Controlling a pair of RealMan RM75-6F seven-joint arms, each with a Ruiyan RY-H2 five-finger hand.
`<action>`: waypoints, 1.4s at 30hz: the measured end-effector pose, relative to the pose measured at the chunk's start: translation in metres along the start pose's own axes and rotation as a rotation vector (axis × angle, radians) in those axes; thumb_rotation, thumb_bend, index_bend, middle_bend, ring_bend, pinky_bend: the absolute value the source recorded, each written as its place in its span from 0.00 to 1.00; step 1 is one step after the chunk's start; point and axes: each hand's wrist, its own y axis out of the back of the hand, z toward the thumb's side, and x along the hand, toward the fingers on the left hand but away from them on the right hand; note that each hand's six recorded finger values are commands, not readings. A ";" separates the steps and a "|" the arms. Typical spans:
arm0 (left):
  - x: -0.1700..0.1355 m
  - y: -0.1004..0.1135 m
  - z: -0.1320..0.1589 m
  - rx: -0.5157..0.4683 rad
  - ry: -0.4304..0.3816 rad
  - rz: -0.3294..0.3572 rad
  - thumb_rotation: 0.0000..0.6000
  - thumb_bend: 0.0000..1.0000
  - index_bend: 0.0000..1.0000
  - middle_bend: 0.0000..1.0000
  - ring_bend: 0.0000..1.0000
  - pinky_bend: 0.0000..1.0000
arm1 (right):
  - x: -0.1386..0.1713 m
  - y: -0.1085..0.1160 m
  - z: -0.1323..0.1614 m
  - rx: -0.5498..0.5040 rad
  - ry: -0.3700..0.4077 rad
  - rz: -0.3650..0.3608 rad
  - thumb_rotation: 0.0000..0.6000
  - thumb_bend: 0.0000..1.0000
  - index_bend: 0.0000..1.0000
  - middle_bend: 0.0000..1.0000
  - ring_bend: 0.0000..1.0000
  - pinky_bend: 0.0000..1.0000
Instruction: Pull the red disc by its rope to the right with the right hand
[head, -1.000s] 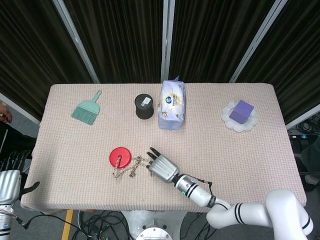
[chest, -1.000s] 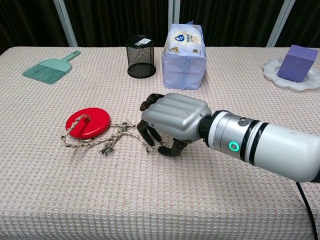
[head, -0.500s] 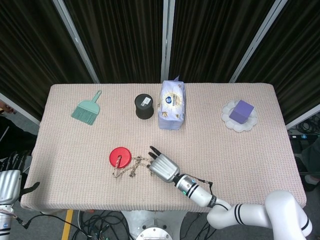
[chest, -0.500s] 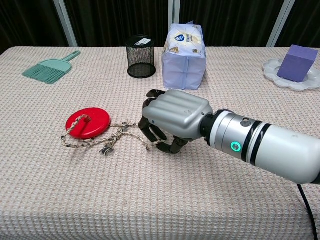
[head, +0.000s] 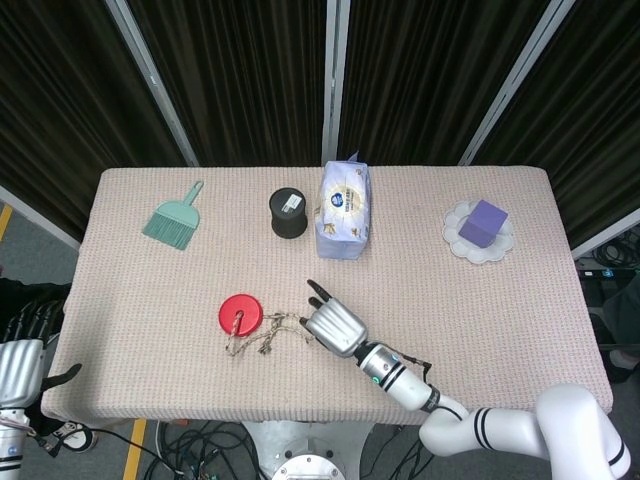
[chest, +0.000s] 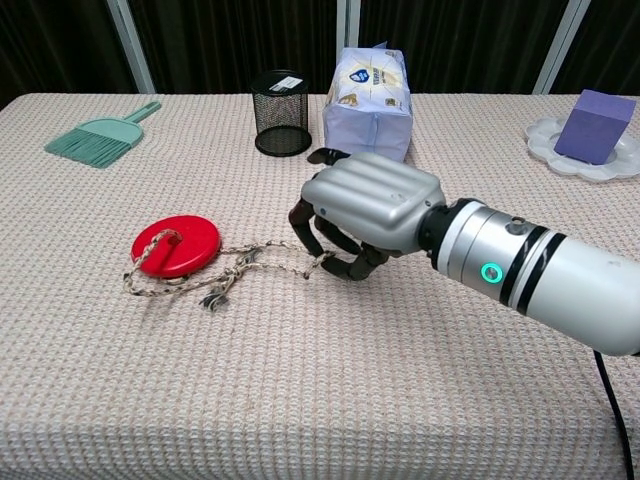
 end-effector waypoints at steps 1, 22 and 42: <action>0.000 0.000 0.000 -0.001 -0.001 0.000 1.00 0.00 0.09 0.10 0.05 0.14 | 0.001 0.001 -0.002 -0.003 -0.004 -0.008 1.00 0.38 0.92 0.81 0.33 0.02; 0.006 0.001 0.016 0.002 -0.040 -0.004 1.00 0.00 0.09 0.10 0.04 0.14 | 0.053 0.029 -0.102 -0.009 -0.212 -0.130 1.00 0.41 1.00 0.87 0.38 0.04; 0.020 0.000 0.050 0.016 -0.112 -0.025 1.00 0.00 0.09 0.10 0.05 0.14 | 0.226 0.025 -0.248 -0.026 -0.631 -0.159 1.00 0.42 1.00 0.88 0.38 0.04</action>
